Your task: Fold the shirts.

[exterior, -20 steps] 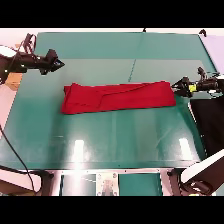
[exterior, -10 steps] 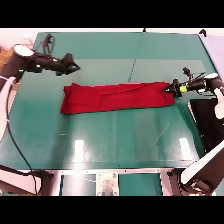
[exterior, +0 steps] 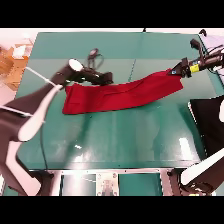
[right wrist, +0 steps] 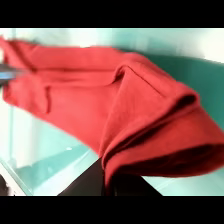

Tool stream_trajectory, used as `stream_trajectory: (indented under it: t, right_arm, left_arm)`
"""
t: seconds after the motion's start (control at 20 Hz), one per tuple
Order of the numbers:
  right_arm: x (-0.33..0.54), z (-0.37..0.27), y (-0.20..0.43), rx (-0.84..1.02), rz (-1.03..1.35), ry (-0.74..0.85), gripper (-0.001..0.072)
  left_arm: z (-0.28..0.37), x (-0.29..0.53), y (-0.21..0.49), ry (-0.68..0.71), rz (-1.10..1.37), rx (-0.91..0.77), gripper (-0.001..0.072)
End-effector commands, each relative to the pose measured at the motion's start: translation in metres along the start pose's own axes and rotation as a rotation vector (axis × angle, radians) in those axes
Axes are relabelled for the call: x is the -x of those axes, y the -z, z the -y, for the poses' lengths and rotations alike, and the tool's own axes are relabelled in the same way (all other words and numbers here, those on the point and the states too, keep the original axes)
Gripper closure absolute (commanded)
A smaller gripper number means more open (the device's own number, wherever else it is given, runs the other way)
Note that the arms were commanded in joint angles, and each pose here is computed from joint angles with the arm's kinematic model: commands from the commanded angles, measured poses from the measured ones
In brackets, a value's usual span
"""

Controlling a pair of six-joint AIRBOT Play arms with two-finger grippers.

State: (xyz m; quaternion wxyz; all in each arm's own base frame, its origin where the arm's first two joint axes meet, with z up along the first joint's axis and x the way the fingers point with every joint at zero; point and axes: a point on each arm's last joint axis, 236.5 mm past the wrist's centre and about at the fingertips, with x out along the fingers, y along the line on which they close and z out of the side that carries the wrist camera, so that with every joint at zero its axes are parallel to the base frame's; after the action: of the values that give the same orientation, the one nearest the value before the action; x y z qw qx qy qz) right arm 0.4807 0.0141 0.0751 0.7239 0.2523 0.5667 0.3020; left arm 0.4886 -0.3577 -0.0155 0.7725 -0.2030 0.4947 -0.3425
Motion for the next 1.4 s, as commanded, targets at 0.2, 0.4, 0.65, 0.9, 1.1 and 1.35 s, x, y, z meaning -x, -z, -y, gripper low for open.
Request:
stream_trajectory:
  t: [0.2, 0.4, 0.65, 0.9, 1.1, 1.35]
  right_arm:
    - [0.017, -0.123, 0.017, 0.219, 0.007, 0.003, 0.0691]
    - [0.013, -0.143, 0.022, 0.26, 0.0, -0.002, 0.0692]
    - [0.002, -0.155, 0.025, 0.253, -0.017, -0.013, 0.0691]
    - [-0.033, -0.193, 0.025, 0.236, -0.026, -0.043, 0.0692]
    - [-0.101, -0.255, 0.028, 0.255, -0.01, -0.106, 0.0691]
    - [-0.256, -0.31, 0.048, 0.267, 0.007, -0.176, 0.0671]
  left_arm:
    - [0.032, -0.103, 0.044, 0.064, -0.125, 0.05, 0.0689]
    - [0.049, -0.11, 0.059, 0.118, -0.174, 0.09, 0.0688]
    - [0.064, -0.057, 0.045, 0.181, -0.266, 0.058, 0.0689]
    - [0.021, 0.096, -0.022, 0.157, -0.226, 0.095, 0.0688]
    - [-0.029, 0.226, -0.061, 0.094, -0.082, 0.14, 0.0688]
    - [-0.088, 0.318, -0.069, 0.026, 0.033, 0.229, 0.0687]
